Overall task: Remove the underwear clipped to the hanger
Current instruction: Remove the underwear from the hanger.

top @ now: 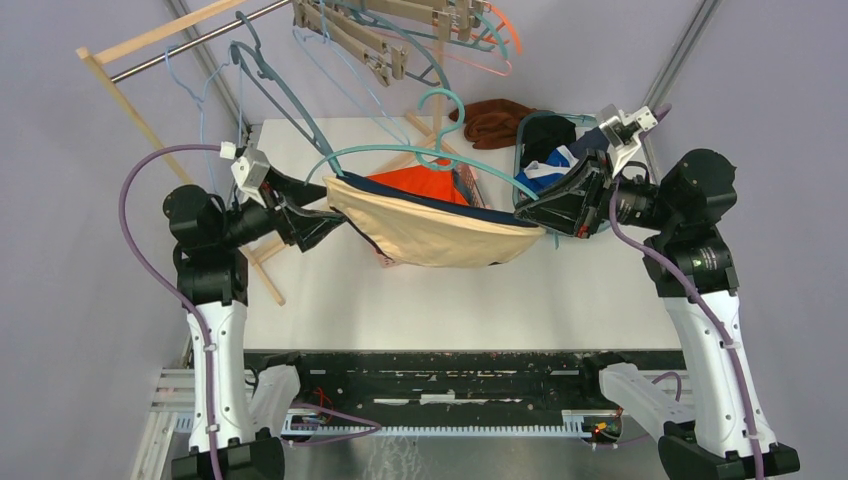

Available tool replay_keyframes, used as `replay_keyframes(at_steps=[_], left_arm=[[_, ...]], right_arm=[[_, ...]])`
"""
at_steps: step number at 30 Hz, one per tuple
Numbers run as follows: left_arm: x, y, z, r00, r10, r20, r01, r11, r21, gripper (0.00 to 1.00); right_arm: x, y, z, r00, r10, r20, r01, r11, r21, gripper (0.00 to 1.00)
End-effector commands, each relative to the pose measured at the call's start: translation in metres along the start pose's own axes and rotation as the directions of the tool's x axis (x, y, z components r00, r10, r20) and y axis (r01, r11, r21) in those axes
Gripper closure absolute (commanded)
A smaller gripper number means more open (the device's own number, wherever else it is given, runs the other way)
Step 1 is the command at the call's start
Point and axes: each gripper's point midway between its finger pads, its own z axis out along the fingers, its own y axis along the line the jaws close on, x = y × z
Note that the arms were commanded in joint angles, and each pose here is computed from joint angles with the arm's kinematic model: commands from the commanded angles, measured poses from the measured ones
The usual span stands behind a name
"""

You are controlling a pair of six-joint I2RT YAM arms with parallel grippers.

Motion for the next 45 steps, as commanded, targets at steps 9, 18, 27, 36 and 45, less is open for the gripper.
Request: replay_keyframes(at_steps=[9,18,27,36,45], left_arm=[[-0.027,-0.031,0.002,0.991,-0.024,0.13,0.006,0.991,0.134,0.42],[-0.035,-0.045,0.0,0.982,-0.031,0.188,-0.003,0.984,0.177,0.49],[-0.034,-0.043,0.0,0.981,-0.047,0.189,0.013,0.984,0.176,0.7],[-0.029,-0.033,0.001,0.983,-0.105,0.154,0.084,0.988,0.133,0.97],[-0.033,-0.012,-0.004,0.975,-0.156,0.157,0.153,0.988,0.026,0.97]], right_arm=[[-0.026,0.014,0.003,0.997,-0.037,0.063,0.042,0.997,-0.07,1.0],[-0.02,0.006,0.005,0.998,-0.029,0.059,0.033,0.998,-0.061,1.0],[-0.017,-0.001,0.007,0.998,-0.022,0.054,0.025,0.998,-0.055,1.0],[-0.01,-0.006,0.0,0.997,-0.069,0.039,0.069,0.998,0.008,0.99],[-0.019,-0.026,-0.002,0.996,-0.031,0.081,0.023,0.995,0.101,1.0]])
